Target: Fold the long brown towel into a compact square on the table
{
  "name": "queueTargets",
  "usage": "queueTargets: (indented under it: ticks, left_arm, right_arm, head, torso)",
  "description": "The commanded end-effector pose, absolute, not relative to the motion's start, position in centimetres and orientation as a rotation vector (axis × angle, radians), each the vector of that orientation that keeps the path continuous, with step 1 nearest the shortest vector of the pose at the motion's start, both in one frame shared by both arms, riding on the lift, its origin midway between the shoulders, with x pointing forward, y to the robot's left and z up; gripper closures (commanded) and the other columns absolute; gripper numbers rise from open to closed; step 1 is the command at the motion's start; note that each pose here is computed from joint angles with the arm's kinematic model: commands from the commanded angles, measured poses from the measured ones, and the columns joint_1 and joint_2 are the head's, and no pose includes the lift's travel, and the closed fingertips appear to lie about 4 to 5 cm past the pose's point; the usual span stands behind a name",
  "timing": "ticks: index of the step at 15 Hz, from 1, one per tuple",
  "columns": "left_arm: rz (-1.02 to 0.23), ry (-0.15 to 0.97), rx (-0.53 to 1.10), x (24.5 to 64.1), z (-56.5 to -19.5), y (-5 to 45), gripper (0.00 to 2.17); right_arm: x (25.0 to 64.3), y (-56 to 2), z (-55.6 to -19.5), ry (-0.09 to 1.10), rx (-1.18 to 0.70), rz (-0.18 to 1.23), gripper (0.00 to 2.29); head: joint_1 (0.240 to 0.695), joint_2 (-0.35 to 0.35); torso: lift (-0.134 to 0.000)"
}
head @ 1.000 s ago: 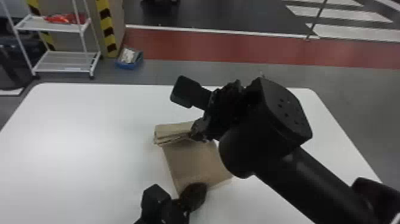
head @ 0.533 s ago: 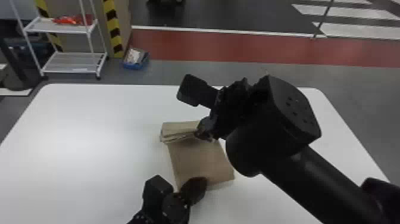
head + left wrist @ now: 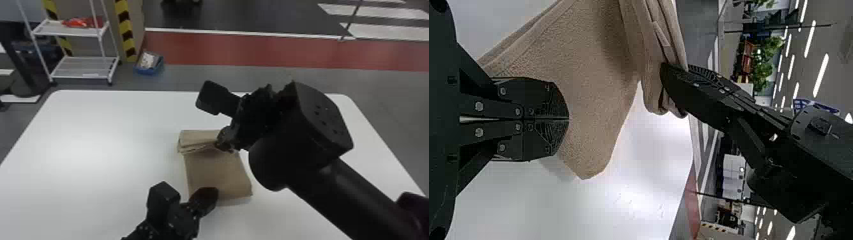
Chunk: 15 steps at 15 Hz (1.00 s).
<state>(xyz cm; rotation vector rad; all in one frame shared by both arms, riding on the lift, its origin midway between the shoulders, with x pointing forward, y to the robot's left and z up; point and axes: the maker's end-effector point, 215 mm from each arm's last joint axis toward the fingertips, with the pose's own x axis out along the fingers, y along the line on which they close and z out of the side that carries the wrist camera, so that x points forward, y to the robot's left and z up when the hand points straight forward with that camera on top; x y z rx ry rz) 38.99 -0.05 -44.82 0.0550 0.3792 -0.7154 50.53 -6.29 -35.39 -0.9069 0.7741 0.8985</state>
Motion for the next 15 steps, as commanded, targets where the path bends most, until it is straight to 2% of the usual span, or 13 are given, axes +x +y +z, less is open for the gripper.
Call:
queueTargets:
  ticks: [1,15]
  left_arm:
    - [-0.698,0.385,0.055,38.8,-44.4,1.1,2.15]
    - [-0.695,0.438,0.066,38.3,-46.2,2.8,2.15]
  right_arm:
    - [50.4,-6.2,-35.5,0.775,-0.906,0.901,1.33]
    - [49.3,-6.8,-35.5,0.785,-0.901,0.915,1.34]
  head:
    - [0.695,-0.08]
    - [0.695,-0.046]
  torso:
    - [-0.123]
    - [-0.123]
